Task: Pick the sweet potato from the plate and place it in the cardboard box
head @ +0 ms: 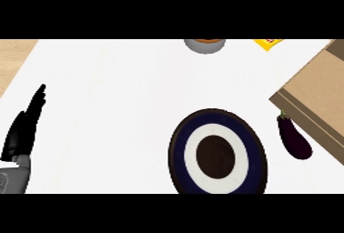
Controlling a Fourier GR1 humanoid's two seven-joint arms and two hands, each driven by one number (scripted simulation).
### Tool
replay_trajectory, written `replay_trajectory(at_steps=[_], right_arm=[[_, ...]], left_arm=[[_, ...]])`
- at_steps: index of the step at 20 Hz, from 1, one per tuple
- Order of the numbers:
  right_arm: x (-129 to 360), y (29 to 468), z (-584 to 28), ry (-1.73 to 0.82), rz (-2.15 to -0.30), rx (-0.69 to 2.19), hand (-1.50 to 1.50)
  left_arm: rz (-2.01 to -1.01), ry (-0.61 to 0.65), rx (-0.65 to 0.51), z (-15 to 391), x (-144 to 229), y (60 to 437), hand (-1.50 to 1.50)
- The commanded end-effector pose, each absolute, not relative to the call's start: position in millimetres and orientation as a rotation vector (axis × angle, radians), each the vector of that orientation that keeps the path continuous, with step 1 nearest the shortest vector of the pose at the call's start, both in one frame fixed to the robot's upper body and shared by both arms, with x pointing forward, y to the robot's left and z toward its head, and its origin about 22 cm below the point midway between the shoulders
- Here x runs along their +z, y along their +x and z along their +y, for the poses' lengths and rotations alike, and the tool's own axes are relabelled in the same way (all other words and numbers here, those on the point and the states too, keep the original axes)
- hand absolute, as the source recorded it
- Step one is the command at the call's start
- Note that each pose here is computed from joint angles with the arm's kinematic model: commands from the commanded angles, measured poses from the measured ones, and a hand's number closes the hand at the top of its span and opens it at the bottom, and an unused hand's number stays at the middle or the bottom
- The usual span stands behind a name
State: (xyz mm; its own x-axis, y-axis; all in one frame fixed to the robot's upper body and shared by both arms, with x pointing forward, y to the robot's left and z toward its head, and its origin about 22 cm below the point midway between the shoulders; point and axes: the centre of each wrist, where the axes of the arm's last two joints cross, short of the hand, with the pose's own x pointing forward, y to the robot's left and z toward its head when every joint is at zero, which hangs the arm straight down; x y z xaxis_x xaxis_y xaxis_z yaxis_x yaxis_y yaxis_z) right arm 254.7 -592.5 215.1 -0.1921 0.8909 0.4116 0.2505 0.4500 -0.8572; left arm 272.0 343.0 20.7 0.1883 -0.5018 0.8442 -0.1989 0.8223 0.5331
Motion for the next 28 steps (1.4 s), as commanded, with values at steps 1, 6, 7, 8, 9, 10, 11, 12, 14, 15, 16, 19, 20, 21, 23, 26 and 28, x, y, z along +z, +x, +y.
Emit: replay_trajectory(at_steps=[1, 6, 7, 8, 9, 10, 11, 12, 14, 15, 16, 19, 20, 21, 23, 26, 28], right_arm=[[205, 288, -572, -0.83, -1.75, 0.76, 1.5], [217, 337, -532, -0.748, -1.691, 0.738, 1.5], [208, 326, -545, -0.749, -1.69, 0.692, 1.5], [210, 339, -532, -0.727, -1.676, 0.73, 1.5], [219, 350, -522, -0.709, -1.674, 0.73, 1.5], [219, 352, -520, -0.718, -1.659, 0.726, 1.5], [195, 364, -506, -0.712, -1.678, 0.721, 1.5], [203, 361, -511, -0.728, -1.669, 0.704, 1.5], [197, 373, -497, -0.738, -1.639, 0.725, 1.5], [188, 379, -489, -0.73, -1.635, 0.727, 1.5], [171, 376, -488, -0.759, -1.604, 0.748, 1.5], [154, 393, -461, -0.826, -1.578, 0.704, 1.5], [143, 388, -466, -0.813, -1.554, 0.669, 1.5], [148, 389, -467, -0.764, -1.52, 0.665, 1.5], [145, 396, -457, -0.696, -1.456, 0.634, -1.5], [149, 392, -464, -0.661, -1.436, 0.629, -1.5], [132, 393, -456, -0.643, -1.48, 0.603, -1.5]], left_arm=[[-1.39, 0.62, -0.234, 348, 24, 274, 0.0], [-1.397, 0.619, -0.247, 339, 11, 274, 0.0], [-1.402, 0.613, -0.253, 342, 15, 272, 0.0], [-1.389, 0.623, -0.245, 345, 21, 276, 0.0], [-1.393, 0.616, -0.236, 346, 4, 277, 0.0], [-1.413, 0.595, -0.257, 334, 34, 283, 0.0], [-1.404, 0.615, -0.239, 343, 25, 284, 0.0], [-1.391, 0.596, -0.246, 343, 21, 271, 0.0], [-1.413, 0.612, -0.246, 348, 17, 268, 0.0], [-1.402, 0.625, -0.258, 342, 13, 274, 0.0], [-1.413, 0.62, -0.241, 346, 28, 285, 0.0], [-1.409, 0.617, -0.244, 338, 15, 281, 0.0], [-1.423, 0.596, -0.256, 340, 32, 287, 0.0], [-1.42, 0.59, -0.257, 334, 20, 280, 0.0], [-1.405, 0.613, -0.261, 350, 23, 285, 0.0], [-1.433, 0.598, -0.241, 339, 37, 288, 0.0], [-1.426, 0.608, -0.251, 331, 17, 283, 0.0]])
